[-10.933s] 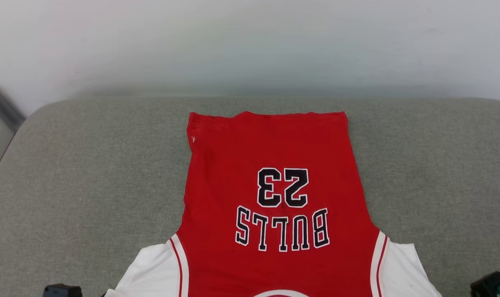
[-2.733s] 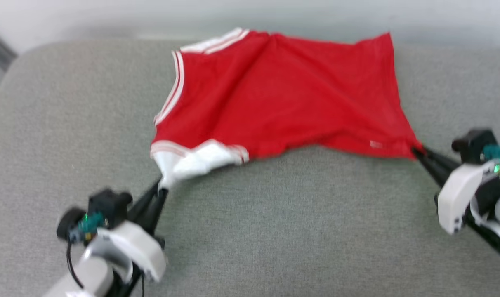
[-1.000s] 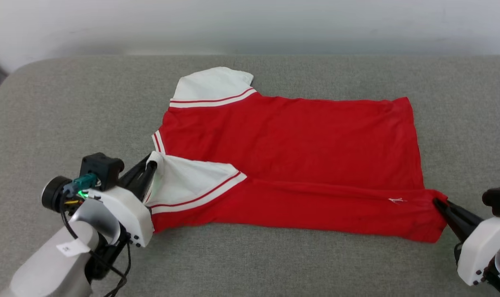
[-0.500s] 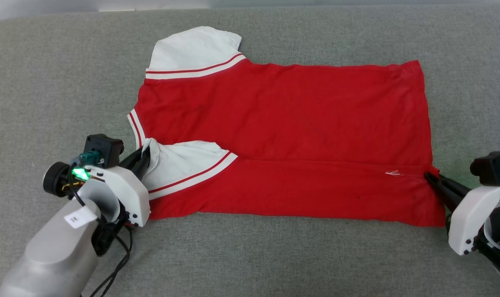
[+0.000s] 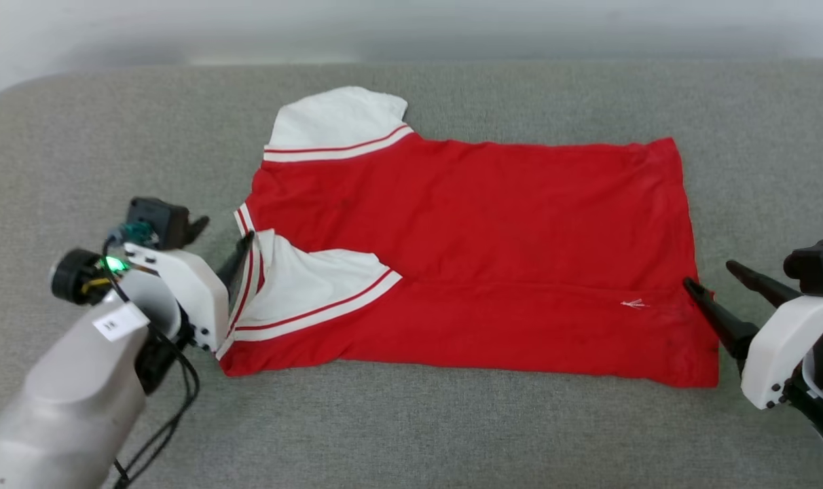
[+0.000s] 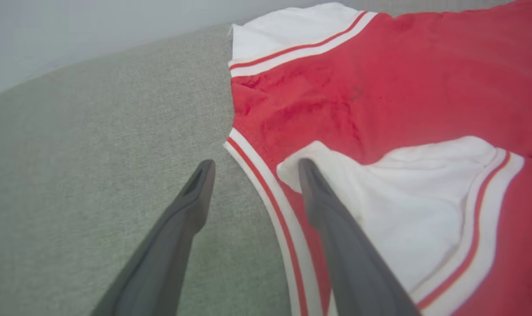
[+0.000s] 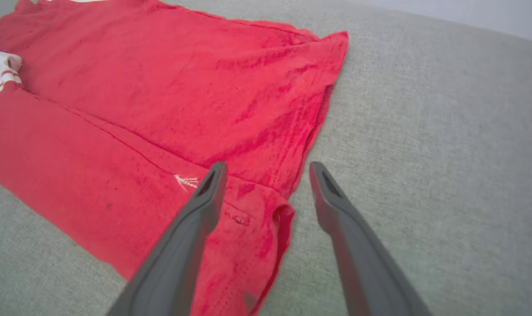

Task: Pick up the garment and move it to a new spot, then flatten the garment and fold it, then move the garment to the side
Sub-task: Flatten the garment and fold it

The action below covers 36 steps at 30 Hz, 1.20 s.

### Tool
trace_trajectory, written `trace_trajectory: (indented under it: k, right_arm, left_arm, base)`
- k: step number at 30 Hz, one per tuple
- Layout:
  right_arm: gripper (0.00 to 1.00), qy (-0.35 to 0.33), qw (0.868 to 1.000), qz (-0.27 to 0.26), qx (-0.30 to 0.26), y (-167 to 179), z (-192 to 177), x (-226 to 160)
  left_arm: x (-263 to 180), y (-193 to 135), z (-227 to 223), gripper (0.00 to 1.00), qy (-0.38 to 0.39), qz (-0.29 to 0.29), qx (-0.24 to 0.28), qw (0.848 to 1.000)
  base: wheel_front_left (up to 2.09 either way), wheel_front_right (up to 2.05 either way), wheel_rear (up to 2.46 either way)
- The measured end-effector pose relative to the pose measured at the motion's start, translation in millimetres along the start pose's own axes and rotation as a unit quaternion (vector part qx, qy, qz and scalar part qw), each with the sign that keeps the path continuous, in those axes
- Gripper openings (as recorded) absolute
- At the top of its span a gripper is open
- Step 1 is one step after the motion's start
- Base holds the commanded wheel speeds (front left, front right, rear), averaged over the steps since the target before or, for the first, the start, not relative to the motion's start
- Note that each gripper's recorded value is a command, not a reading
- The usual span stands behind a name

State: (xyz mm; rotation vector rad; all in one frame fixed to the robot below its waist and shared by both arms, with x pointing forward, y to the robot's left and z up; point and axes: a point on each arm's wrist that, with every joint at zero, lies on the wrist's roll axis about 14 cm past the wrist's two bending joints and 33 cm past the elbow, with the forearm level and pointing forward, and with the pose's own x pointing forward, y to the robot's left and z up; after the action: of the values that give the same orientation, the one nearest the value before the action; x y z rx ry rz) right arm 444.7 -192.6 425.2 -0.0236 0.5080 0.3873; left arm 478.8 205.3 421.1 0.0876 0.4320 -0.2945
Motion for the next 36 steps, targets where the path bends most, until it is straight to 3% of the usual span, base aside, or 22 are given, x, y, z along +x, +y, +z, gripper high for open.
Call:
trace_trajectory:
  k: [7, 14, 23, 36]
  right_arm:
    - [1.00, -0.027, 0.999, 0.008, -0.015, 8.7, 24.0, -18.0]
    - [1.00, -0.011, 0.999, 0.024, -0.019, 21.1, 21.6, -18.4]
    - [1.00, 0.012, 0.999, 0.029, -0.011, 24.2, 12.8, -17.1]
    - [1.00, 0.039, 0.999, 0.020, 0.010, 15.2, -1.7, -11.9]
  left_arm:
    - [-25.8, 21.4, 59.6, 1.00, -0.011, 0.011, 0.047, 0.999]
    - [-42.7, 10.5, 45.7, 1.00, 0.125, -0.023, 0.039, 0.991]
    - [-53.4, -12.0, 15.7, 1.00, 0.263, -0.080, 0.022, 0.961]
    - [-56.5, -18.6, -71.0, 1.00, 0.420, -0.093, -0.014, 0.903]
  base:
    - [0.00, 0.00, 0.00]
    - [0.00, 0.00, 0.00]
    - [0.00, 0.00, 0.00]
    - [0.00, 0.00, 0.00]
